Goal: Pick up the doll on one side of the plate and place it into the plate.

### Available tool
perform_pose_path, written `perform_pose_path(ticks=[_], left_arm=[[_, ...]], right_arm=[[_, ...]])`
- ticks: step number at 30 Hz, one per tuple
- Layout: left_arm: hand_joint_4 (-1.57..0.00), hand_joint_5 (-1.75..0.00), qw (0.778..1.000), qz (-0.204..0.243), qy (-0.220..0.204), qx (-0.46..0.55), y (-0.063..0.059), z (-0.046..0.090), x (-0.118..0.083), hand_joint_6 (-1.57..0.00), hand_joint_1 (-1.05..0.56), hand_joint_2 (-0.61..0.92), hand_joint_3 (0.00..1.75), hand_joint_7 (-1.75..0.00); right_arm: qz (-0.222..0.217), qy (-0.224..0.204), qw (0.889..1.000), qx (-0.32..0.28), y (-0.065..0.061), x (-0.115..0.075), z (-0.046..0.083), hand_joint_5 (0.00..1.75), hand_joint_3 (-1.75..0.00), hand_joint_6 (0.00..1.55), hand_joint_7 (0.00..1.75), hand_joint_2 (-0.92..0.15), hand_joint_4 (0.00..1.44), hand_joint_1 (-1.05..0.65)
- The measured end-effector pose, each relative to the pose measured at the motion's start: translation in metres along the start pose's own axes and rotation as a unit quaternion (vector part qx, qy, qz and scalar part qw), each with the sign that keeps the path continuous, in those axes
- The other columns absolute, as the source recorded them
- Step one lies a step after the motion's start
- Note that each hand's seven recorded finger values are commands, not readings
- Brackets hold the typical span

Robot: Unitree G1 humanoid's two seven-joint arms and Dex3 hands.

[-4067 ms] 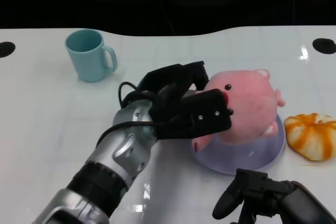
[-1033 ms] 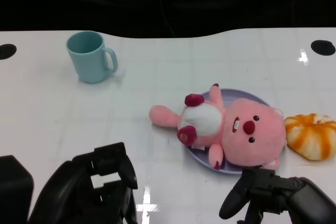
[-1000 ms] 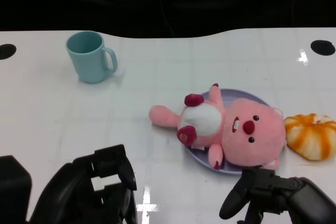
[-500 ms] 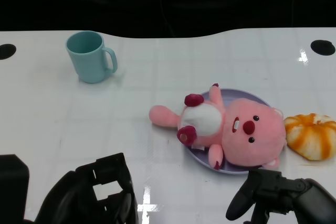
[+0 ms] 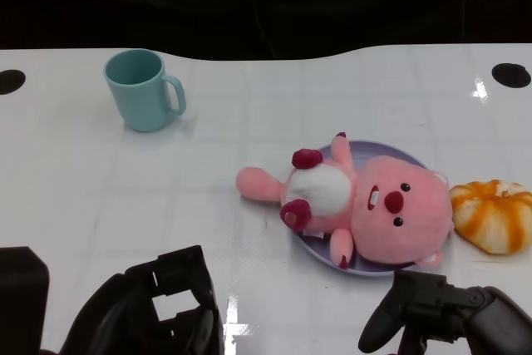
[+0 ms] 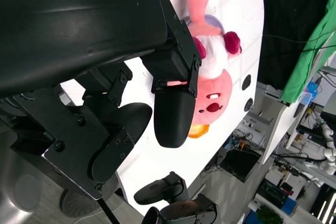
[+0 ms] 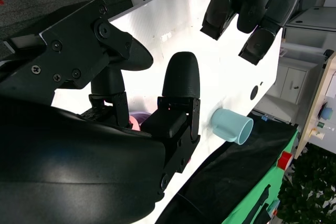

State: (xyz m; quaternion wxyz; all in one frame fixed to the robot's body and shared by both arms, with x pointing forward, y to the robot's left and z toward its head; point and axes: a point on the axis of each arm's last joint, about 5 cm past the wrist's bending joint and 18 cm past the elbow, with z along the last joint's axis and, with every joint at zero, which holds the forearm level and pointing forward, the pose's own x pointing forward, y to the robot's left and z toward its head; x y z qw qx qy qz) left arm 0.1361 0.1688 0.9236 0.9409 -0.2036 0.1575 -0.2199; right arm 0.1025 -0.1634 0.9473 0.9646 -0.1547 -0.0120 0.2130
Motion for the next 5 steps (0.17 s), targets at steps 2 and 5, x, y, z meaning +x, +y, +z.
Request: perform_pose_path(ticks=[2,5], left_arm=[[-0.95,-1.75,1.0,0.0,0.001,0.0,0.0006,-0.0001,0.0001,-0.82,-0.13,0.28,1.6,-1.64],[-0.94,-1.75,1.0,0.001,0.002,-0.001,0.0016,-0.0009,0.0003,-0.81,-0.13,0.29,1.59,-1.64]], right_arm=[[0.0,0.0,1.0,0.0,0.0,0.0,0.0,1.58,-1.07,0.62,1.21,-0.52,0.65,-0.07],[0.0,0.0,1.0,0.0,0.0,0.0,0.0,1.57,-1.09,0.62,1.21,-0.51,0.66,-0.08]])
